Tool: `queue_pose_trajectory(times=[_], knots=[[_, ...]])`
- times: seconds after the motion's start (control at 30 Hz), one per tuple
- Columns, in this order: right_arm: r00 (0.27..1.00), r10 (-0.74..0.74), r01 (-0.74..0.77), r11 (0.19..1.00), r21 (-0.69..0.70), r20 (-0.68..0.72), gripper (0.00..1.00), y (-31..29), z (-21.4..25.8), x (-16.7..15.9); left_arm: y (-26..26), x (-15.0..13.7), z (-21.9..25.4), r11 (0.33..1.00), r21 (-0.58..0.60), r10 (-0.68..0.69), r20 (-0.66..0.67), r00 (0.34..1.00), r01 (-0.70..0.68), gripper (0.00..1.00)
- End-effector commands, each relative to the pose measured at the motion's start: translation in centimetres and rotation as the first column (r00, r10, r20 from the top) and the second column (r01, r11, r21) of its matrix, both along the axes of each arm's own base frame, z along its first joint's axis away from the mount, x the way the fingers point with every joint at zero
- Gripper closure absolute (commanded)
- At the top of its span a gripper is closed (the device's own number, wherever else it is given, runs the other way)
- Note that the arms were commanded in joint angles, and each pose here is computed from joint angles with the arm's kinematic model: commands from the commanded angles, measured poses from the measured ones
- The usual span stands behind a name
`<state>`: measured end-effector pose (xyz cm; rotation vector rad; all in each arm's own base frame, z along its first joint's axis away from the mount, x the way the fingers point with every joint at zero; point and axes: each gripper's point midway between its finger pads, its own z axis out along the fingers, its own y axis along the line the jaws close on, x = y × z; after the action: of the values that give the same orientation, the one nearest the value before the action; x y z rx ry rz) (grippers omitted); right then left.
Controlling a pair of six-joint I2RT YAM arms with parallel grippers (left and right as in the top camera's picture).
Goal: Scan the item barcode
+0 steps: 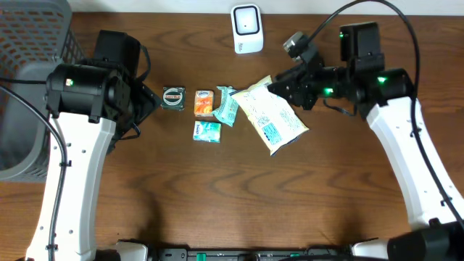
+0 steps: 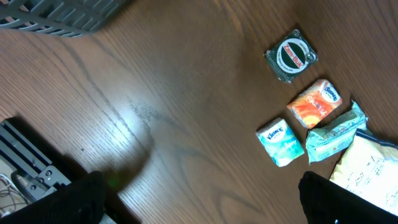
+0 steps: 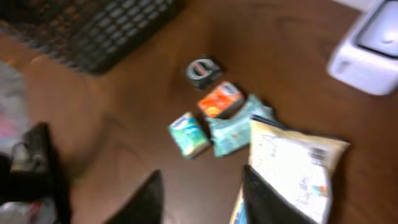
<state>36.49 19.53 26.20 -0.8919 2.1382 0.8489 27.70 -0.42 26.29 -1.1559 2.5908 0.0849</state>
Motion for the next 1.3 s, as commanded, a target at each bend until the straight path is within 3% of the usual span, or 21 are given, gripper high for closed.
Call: queue_pose_trajectory(times=[0.0, 0.07, 0.17, 0.33, 0.63, 0.8, 0.87, 1.03, 1.17, 1.27], knots=[[0.974, -0.223, 0.214, 0.964, -0.161, -0.045, 0.36, -3.1, -3.1, 2.5, 0.3, -0.1, -0.1, 1.000, 0.006, 0.012, -0.008, 1.000, -0.012, 0.02], [0.953, -0.294, 0.274, 0.938, -0.214, -0.067, 0.11, -4.1, -4.7, 3.2, 0.3, -0.1, -0.1, 1.000, 0.006, 0.012, -0.008, 1.000, -0.012, 0.02], [0.923, -0.365, 0.322, 0.907, -0.273, -0.124, 0.01, -5.0, -7.6, 4.3, 0.3, -0.1, -0.1, 1.000, 0.006, 0.012, -0.008, 1.000, -0.012, 0.02], [0.886, -0.388, 0.300, 0.897, -0.325, -0.253, 0.01, -5.2, -13.8, 5.4, 0.3, -0.1, -0.1, 1.000, 0.006, 0.012, -0.008, 1.000, -0.012, 0.02], [0.792, -0.350, 0.185, 0.919, -0.349, -0.501, 0.01, -4.1, -23.6, 3.8, 0.3, -0.1, -0.1, 1.000, 0.006, 0.012, -0.008, 1.000, -0.012, 0.02], [0.742, -0.286, 0.123, 0.947, -0.295, -0.607, 0.18, -2.9, -26.2, 2.3, 0.3, -0.1, -0.1, 1.000, 0.006, 0.012, -0.008, 1.000, -0.012, 0.02], [0.739, -0.243, 0.108, 0.964, -0.245, -0.629, 0.35, -2.1, -25.9, 2.0, 0.3, -0.1, -0.1, 1.000, 0.006, 0.012, -0.008, 1.000, -0.012, 0.02], [0.734, -0.151, 0.100, 0.988, -0.115, -0.662, 0.99, -0.4, -24.0, 1.9, 0.3, -0.1, -0.1, 1.000, 0.006, 0.012, -0.008, 1.000, -0.012, 0.02], [0.744, -0.051, 0.098, 0.995, 0.033, -0.666, 0.99, 0.7, -20.8, 2.0, 0.3, -0.1, -0.1, 1.000, 0.006, 0.012, -0.008, 1.000, -0.012, 0.02], [0.799, 0.070, 0.056, 0.980, 0.189, -0.597, 0.99, 1.3, -16.4, 2.1, 0.3, -0.1, -0.1, 1.000, 0.006, 0.012, -0.008, 1.000, -0.012, 0.02]])
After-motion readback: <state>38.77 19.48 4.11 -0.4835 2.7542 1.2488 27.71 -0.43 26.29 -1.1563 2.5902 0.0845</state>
